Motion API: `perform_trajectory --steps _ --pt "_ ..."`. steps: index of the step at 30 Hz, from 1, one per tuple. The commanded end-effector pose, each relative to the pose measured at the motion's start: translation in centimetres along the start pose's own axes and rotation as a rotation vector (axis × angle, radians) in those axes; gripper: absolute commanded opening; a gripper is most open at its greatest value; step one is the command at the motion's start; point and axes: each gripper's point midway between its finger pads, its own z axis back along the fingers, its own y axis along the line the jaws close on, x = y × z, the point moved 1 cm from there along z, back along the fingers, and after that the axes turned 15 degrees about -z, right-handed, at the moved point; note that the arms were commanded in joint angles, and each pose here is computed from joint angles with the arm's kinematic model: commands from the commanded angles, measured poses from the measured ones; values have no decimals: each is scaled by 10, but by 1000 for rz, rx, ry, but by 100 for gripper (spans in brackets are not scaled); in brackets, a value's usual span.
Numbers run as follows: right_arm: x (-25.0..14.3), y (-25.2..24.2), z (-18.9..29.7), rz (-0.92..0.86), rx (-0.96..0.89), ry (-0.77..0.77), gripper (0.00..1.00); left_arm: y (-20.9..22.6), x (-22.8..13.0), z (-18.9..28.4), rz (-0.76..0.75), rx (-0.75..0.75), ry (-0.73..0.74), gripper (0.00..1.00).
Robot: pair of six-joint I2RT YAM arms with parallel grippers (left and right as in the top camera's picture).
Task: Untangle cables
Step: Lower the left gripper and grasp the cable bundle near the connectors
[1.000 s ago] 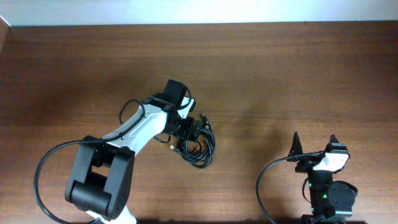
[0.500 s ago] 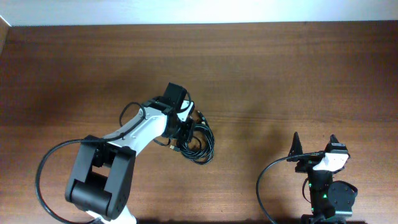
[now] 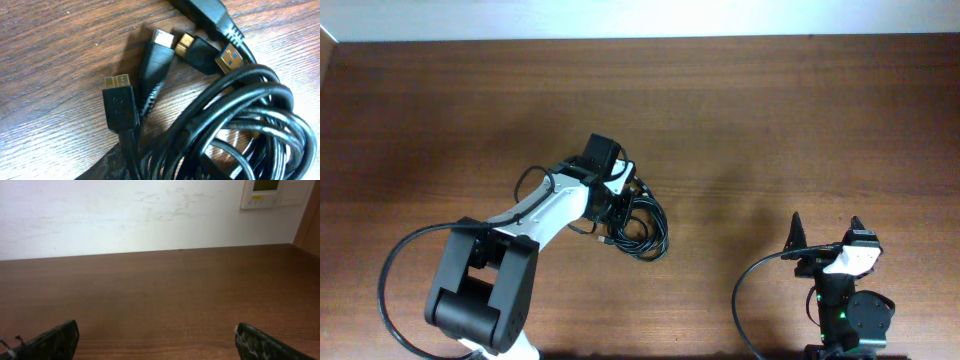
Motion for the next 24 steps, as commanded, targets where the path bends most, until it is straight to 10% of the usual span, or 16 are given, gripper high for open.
perform_trajectory --steps 1,20,24 --pt "-2 -4 0 -12 -17 2 99 -5 -3 -5 2 -27 10 35" --pt "-2 -4 0 -12 -17 4 99 -4 0 -5 16 -24 -6 33" --pt "-2 -4 0 -12 -17 4 99 -4 0 -5 17 -25 -6 0"
